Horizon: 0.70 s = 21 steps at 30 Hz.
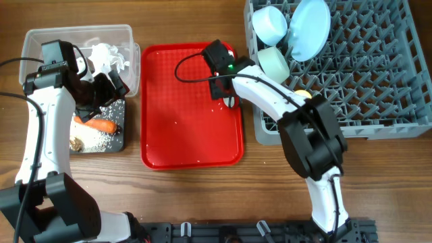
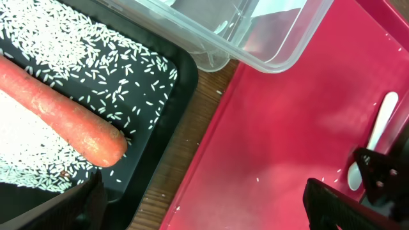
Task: Sort waste into correct bins and load items into the dishwasher rack
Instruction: 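Grasp the white spoon on the red tray with the right gripper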
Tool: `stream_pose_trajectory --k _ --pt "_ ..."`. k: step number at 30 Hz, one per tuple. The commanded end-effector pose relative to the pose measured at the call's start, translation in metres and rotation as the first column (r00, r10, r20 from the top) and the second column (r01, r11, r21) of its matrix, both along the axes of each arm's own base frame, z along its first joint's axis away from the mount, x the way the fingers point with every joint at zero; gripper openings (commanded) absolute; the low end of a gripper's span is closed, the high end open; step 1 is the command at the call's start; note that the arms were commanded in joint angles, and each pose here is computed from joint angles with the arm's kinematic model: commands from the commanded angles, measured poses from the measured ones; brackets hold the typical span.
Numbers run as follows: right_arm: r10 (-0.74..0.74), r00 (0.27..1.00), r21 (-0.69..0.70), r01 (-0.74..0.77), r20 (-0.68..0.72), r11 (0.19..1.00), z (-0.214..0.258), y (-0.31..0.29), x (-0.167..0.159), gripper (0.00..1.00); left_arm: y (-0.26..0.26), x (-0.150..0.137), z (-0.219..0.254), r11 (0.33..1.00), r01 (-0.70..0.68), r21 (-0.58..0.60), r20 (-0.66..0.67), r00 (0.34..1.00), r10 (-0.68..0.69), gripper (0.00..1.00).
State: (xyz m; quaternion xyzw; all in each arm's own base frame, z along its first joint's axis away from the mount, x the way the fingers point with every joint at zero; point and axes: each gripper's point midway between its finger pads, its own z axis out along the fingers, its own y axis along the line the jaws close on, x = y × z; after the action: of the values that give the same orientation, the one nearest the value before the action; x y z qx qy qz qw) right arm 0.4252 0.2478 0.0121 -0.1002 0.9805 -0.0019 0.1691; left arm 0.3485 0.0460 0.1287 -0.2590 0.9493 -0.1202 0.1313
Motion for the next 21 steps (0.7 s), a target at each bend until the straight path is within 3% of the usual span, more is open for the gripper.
stream_pose_trajectory --k 1,10,16,21 --pt "0.029 0.999 -0.039 -0.030 -0.020 0.999 -0.015 -0.009 0.002 0.47 0.001 0.004 0.007 1.000 -0.003 0.003 0.020 1.000 0.003 1.00" --pt "0.079 0.993 -0.048 -0.084 -0.090 0.995 -0.031 -0.016 -0.006 0.13 0.001 0.004 0.007 1.000 -0.003 0.003 0.020 1.000 0.003 1.00" --pt "0.138 0.978 0.032 -0.134 -0.156 0.990 -0.028 -0.004 -0.021 0.04 0.001 0.004 0.007 1.000 -0.003 0.003 0.020 1.000 0.003 1.00" --pt "0.212 0.968 0.192 -0.185 -0.130 0.964 0.016 0.022 -0.029 0.04 0.001 0.004 0.007 1.000 -0.003 0.003 0.020 1.000 0.003 1.00"
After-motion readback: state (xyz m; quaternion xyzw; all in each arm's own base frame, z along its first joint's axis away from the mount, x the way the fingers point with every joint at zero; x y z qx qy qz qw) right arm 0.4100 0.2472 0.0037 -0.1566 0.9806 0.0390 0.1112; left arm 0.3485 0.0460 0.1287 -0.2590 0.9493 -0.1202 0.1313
